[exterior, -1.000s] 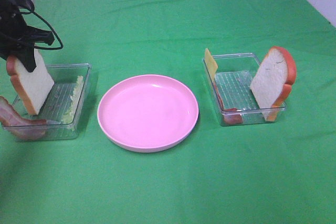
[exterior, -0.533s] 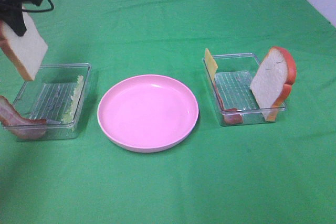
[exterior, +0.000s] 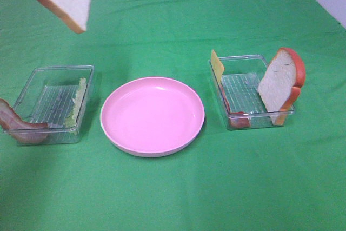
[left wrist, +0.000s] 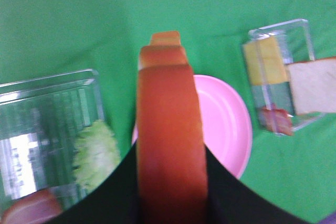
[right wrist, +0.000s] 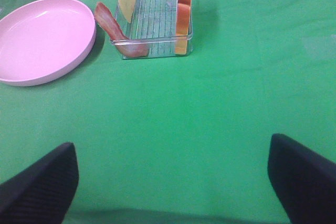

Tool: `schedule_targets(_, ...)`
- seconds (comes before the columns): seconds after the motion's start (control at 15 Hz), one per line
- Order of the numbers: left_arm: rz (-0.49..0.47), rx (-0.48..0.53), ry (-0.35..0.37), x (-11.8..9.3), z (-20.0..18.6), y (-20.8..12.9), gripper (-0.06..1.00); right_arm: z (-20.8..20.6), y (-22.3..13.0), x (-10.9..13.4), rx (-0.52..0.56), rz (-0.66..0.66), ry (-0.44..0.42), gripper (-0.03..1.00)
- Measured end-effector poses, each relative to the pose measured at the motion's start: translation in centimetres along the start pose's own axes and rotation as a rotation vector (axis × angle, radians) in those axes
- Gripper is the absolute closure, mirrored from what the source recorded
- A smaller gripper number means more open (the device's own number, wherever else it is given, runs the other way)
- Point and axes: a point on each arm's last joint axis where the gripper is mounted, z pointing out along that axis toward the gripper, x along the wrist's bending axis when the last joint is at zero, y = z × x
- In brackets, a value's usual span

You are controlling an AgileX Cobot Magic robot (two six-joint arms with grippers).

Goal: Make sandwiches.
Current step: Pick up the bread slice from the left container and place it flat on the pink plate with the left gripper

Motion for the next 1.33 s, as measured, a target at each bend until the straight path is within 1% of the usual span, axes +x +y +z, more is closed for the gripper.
schedule_targets(0.07, 0.019, 0.014, -0.072, -1.6, 1.0, -0.2, 0.74, 0.0, 0.0, 0.0, 0.000, 0.000, 0.000, 0.04)
schedule_targets(0.13, 0.038, 0.031, -0.124, -3.2, 2.5, -0.4, 0.74, 0.0, 0.0, 0.0, 0.000, 0.000, 0.000, 0.04)
schedule_targets(0.2, 0.046, 0.051, -0.155, -4.3, 4.1, -0.6, 0.74, 0.0, 0.0, 0.0, 0.000, 0.000, 0.000, 0.04)
schedule_targets(0.33, 0.053, 0.134, -0.177, -5.6, 8.3, -1.5, 0.74, 0.0, 0.0, 0.0, 0.000, 0.000, 0.000, 0.04)
schedule_targets(0.47, 0.041, 0.211, -0.173, -5.9, 12.0, -2.5, 0.74, 0.0, 0.0, 0.0, 0.000, 0.000, 0.000, 0.04)
schedule_targets(0.6, 0.033, 0.248, -0.164, -6.1, 14.3, -3.6, 0.74, 0.0, 0.0, 0.0, 0.000, 0.000, 0.001, 0.04)
schedule_targets(0.73, 0.015, 0.259, -0.153, -6.0, 15.8, -4.8, 0.74, 0.0, 0.0, 0.0, 0.000, 0.000, 0.001, 0.04)
schedule_targets(0.87, -0.031, 0.265, -0.145, -5.1, 18.1, -6.8, 0.74, 0.0, 0.0, 0.0, 0.000, 0.000, 0.001, 0.04)
schedule_targets(1.0, -0.048, 0.234, -0.177, -4.7, 20.0, -8.0, 0.74, 0.0, 0.0, 0.0, 0.000, 0.000, 0.001, 0.04)
schedule_targets(1.2, -0.059, 0.235, -0.193, -5.6, 21.9, -8.9, 0.74, 0.0, 0.0, 0.0, 0.000, 0.001, 0.002, 0.04)
schedule_targets(1.33, -0.067, 0.245, -0.194, -5.8, 22.4, -9.2, 0.74, 0.0, 0.0, 0.0, 0.000, 0.001, 0.002, 0.04)
